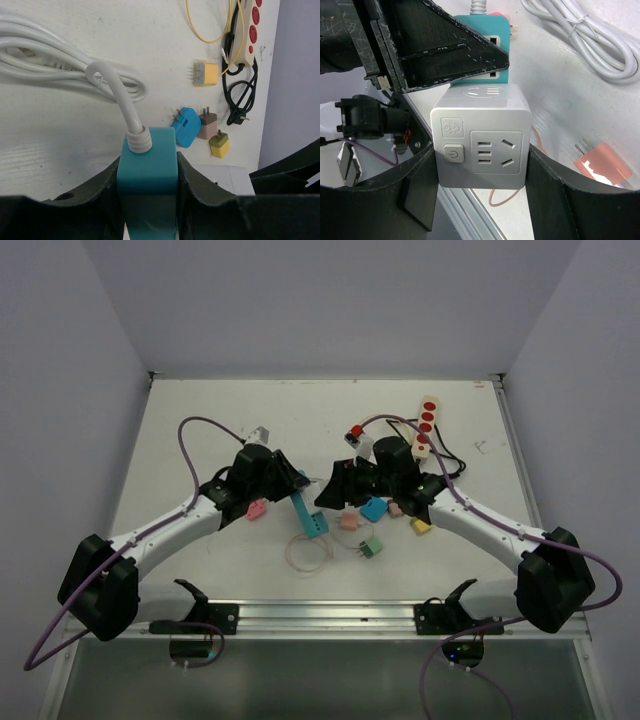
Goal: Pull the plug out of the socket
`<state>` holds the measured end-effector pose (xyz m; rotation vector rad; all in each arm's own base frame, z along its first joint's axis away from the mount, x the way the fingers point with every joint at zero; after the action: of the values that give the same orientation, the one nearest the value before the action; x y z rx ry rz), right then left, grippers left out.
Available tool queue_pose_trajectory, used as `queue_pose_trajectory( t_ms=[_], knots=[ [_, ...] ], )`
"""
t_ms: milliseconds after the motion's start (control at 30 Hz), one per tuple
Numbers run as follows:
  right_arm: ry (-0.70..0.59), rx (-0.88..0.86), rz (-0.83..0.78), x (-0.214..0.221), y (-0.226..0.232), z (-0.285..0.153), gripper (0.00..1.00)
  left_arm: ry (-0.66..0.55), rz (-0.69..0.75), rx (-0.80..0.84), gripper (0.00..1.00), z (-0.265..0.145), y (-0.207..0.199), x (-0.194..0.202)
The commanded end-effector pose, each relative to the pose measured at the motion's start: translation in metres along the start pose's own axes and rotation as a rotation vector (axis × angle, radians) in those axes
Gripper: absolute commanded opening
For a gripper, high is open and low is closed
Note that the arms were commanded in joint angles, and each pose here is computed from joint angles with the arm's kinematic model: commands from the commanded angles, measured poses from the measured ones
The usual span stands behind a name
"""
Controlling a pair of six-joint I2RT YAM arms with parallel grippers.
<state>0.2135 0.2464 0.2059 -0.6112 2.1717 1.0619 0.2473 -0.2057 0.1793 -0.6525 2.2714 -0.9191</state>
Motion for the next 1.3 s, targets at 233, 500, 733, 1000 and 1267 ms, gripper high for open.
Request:
queue_pose_trajectory(
  t_ms=[233, 500, 733, 1000, 1267],
  knots=[
    [-0.082, 0.023, 0.093, -0.016, -0.02, -0.026, 0.0, -0.18, 0.088, -0.203, 0.0, 0.004, 0.058, -0.023],
    [-0.063, -0.017, 0.121, -0.016, -0.029, -0.033, 0.0, -0.186, 0.155, -0.144, 0.0, 0.004, 0.071, -0.026],
    [-0.066, 0.064, 0.069, -0.029, -0.026, -0.043, 0.0, -0.205, 0.143, -0.207, 0.0, 0.007, 0.082, -0.031],
    [-0.071, 0.164, 0.024, -0.037, -0.018, -0.04, 0.0, -0.209, 0.134, -0.214, 0.0, 0.016, 0.06, -0.033],
    [-0.108, 0.07, 0.139, -0.026, -0.034, -0.046, 0.0, -0.222, 0.133, -0.175, 0.0, 0.012, 0.065, -0.036]
  ],
)
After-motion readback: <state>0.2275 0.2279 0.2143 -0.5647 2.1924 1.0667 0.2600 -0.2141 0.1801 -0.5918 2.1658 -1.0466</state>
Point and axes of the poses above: each gripper's point midway between its finger pads, its own z axis out along the fingers, its own y axis along the line the jaws close on, x = y × z, the point moved 7 cm from there along -z, back along the fingers, and after that the axes turned 10 degrees about -z, right-handed, at the moved point
